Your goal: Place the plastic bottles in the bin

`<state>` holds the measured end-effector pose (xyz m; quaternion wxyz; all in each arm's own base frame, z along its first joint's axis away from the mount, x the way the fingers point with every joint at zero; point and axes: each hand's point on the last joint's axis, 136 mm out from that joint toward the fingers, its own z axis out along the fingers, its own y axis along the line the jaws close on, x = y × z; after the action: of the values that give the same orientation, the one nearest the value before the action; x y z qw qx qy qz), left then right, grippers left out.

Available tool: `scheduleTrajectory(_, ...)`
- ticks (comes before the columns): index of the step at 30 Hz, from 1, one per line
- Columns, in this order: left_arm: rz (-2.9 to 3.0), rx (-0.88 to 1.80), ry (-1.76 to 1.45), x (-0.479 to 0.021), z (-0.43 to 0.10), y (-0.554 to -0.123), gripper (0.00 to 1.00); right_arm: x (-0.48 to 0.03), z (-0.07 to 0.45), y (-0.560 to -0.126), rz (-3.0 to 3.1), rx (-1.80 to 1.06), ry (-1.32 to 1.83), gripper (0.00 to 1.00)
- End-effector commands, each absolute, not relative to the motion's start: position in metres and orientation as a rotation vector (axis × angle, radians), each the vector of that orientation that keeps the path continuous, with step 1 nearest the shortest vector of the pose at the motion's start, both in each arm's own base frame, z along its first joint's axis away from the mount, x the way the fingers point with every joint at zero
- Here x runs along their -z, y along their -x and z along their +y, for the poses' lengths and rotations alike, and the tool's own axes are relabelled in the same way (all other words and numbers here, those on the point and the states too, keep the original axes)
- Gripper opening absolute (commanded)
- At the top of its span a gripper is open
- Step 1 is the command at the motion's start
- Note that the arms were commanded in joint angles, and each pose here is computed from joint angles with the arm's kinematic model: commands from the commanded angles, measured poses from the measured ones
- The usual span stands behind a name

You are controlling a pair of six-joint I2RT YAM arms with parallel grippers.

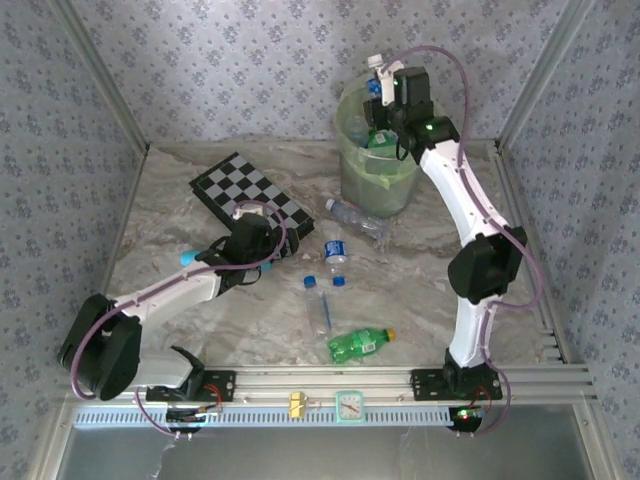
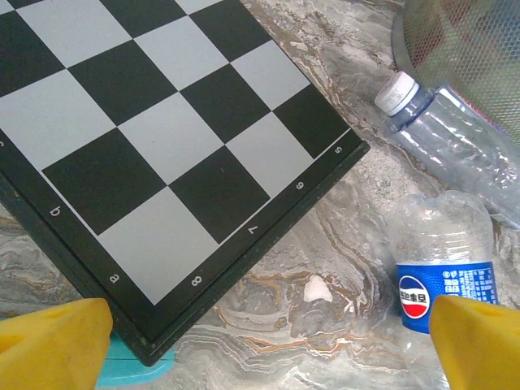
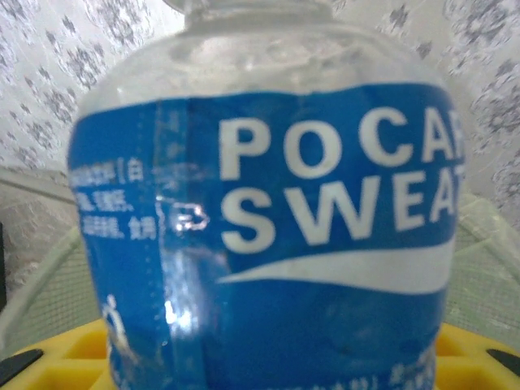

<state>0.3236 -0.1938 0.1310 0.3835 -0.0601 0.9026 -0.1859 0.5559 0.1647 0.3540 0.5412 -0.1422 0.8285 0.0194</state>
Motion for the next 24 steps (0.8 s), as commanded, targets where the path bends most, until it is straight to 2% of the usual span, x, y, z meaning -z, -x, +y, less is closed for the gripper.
scheduleTrajectory(1,2.295,0.468,0.140,-0.136,-0.190,-0.320,1.00,-0.329,0.159,-0.553,2.097,0.009,0.387,0.47)
scheduleTrajectory(7,2.299,0.463,0.144,-0.135,-0.187,-0.317,1.00,-0.303,0.158,-0.560,2.171,0.030,0.397,0.52)
scheduleTrajectory(10,2.297,0.463,0.144,-0.136,-0.187,-0.317,1.00,-0.306,0.159,-0.561,2.158,0.026,0.392,0.62)
scheduleTrajectory(11,2.295,0.462,0.146,-0.136,-0.187,-0.317,1.00,-0.309,0.159,-0.562,2.151,0.023,0.389,0.67)
scheduleTrajectory(15,2.288,0.461,0.145,-0.140,-0.186,-0.317,1.00,-0.334,0.161,-0.559,2.099,0.005,0.375,0.84)
scheduleTrajectory(24,2.278,0.471,0.138,-0.145,-0.187,-0.318,1.00,-0.416,0.168,-0.516,1.941,-0.127,0.351,1.00)
